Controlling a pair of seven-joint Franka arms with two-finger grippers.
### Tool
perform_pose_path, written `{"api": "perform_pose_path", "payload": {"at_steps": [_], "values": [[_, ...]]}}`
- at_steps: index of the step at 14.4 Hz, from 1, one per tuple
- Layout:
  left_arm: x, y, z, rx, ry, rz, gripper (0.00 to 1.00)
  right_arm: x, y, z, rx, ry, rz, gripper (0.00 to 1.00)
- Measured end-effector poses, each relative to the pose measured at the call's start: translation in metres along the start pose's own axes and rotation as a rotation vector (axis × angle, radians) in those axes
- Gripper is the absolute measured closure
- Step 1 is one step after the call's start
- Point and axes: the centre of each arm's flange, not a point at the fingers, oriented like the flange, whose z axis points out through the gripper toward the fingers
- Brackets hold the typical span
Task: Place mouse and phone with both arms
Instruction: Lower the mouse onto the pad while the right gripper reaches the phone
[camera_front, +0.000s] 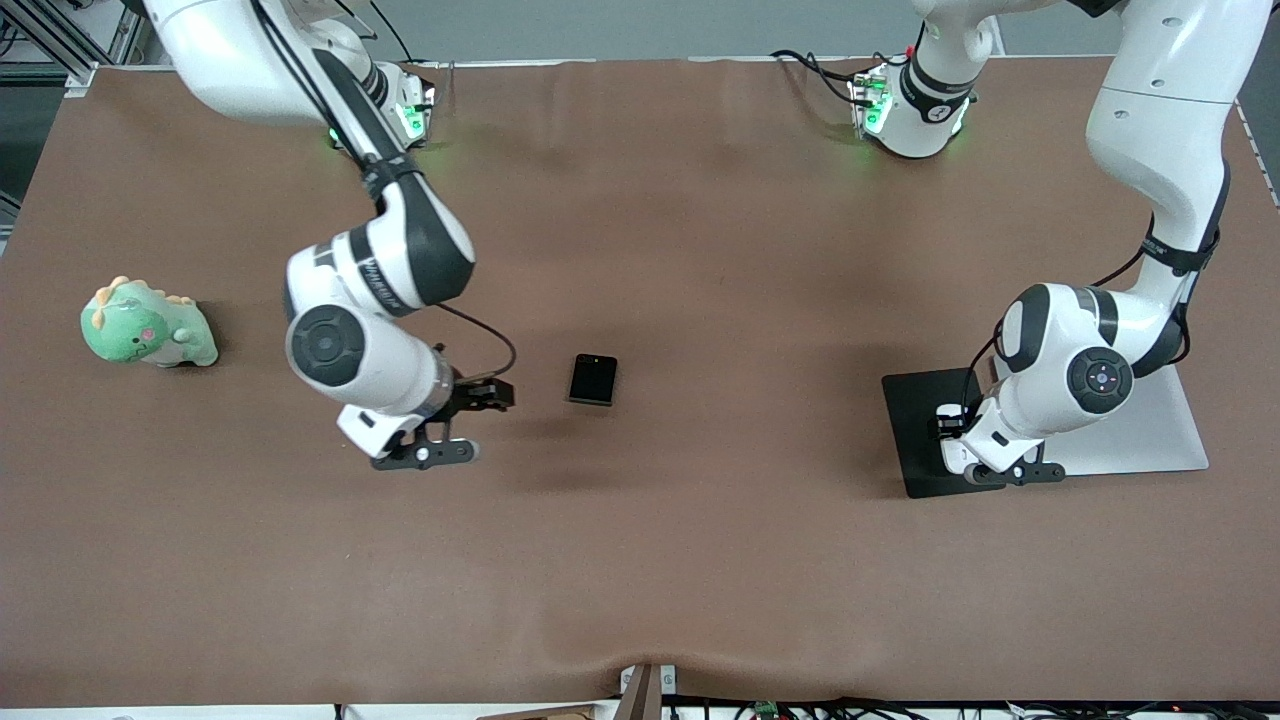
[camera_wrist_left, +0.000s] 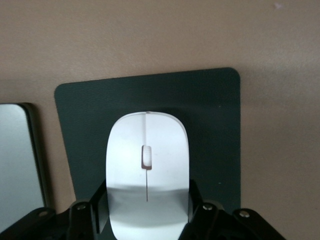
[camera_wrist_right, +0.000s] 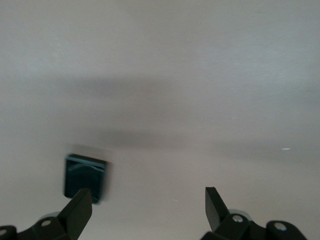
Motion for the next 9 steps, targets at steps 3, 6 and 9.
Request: {"api": "perform_pose_path", "payload": {"at_steps": [3,6,9], "values": [[0.000,0.001,0.012,-0.006,-0.002,0.017,0.37,-0.011,-0.046,0.051,-0.010,0.003,0.018,0.00],[-0.001,0.002,0.023,-0.011,-0.006,0.018,0.37,-0.013,-0.053,0.083,-0.022,-0.017,0.030,0.00],[0.000,0.003,0.025,-0.014,0.005,0.019,0.29,-0.019,-0.062,0.099,-0.032,-0.040,0.016,0.00]]}}
